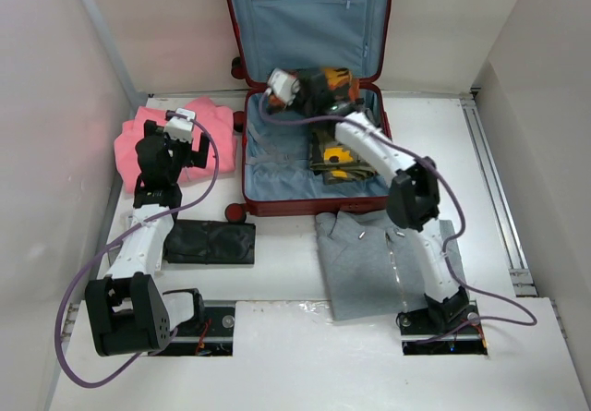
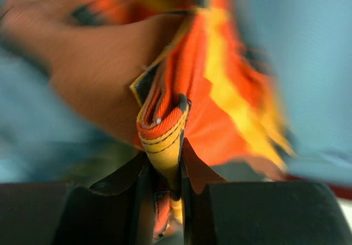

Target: Pack the luggage

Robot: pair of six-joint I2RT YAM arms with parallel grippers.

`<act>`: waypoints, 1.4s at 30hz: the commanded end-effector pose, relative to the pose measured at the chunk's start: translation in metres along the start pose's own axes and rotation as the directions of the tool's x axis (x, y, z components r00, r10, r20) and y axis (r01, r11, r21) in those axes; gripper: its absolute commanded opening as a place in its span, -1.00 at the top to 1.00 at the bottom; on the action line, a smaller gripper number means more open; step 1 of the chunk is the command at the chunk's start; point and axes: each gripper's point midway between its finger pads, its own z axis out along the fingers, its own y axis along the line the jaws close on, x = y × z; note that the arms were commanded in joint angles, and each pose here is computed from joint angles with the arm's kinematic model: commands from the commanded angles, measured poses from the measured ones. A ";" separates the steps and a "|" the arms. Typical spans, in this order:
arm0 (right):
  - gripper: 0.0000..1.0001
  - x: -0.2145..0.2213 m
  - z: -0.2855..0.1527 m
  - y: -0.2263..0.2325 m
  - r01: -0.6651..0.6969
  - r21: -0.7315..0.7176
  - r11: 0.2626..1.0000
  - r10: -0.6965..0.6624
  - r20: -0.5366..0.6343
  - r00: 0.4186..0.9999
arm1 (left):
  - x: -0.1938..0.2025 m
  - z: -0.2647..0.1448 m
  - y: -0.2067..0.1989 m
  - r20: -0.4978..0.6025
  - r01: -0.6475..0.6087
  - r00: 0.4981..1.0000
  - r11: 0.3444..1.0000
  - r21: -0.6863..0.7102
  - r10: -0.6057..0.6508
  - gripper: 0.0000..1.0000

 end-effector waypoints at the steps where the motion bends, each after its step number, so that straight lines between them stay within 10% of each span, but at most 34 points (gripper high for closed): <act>1: 1.00 -0.037 0.008 0.039 0.044 -0.036 0.998 -0.040 0.106 0.994 | -0.020 -0.004 0.012 0.053 -0.027 0.998 0.999 -0.044 0.029 -1.00; 15: 0.95 -0.016 0.022 0.132 0.042 -0.286 0.957 -0.009 0.114 0.993 | -0.015 -0.007 0.013 0.039 -0.035 0.999 0.998 -0.051 0.036 -1.00; 20: -0.41 -0.035 0.021 0.132 0.017 -0.354 0.935 0.043 0.161 0.986 | -0.021 -0.006 0.011 0.053 -0.036 0.998 0.999 -0.036 0.038 -1.00; 29: -0.67 -0.113 -0.098 0.039 0.014 -0.323 0.946 0.135 0.436 0.890 | -0.034 -0.003 -0.015 0.073 -0.099 0.993 0.984 0.146 0.089 -1.00; 31: -0.42 -0.089 -0.091 0.016 -0.079 -0.338 0.938 0.222 0.409 0.885 | -0.055 0.005 -0.045 0.102 -0.137 0.988 0.954 0.266 0.114 -0.87; 35: 0.87 -0.032 -0.048 -0.011 -0.290 -0.364 0.885 0.397 0.266 0.878 | -0.067 0.020 -0.107 0.060 -0.196 0.980 0.871 0.450 0.190 -0.46; 42: 1.00 0.029 0.004 -0.013 -0.540 -0.344 0.768 0.617 0.169 0.769 | -0.087 0.066 -0.206 0.032 -0.130 0.990 0.789 0.601 0.139 -0.04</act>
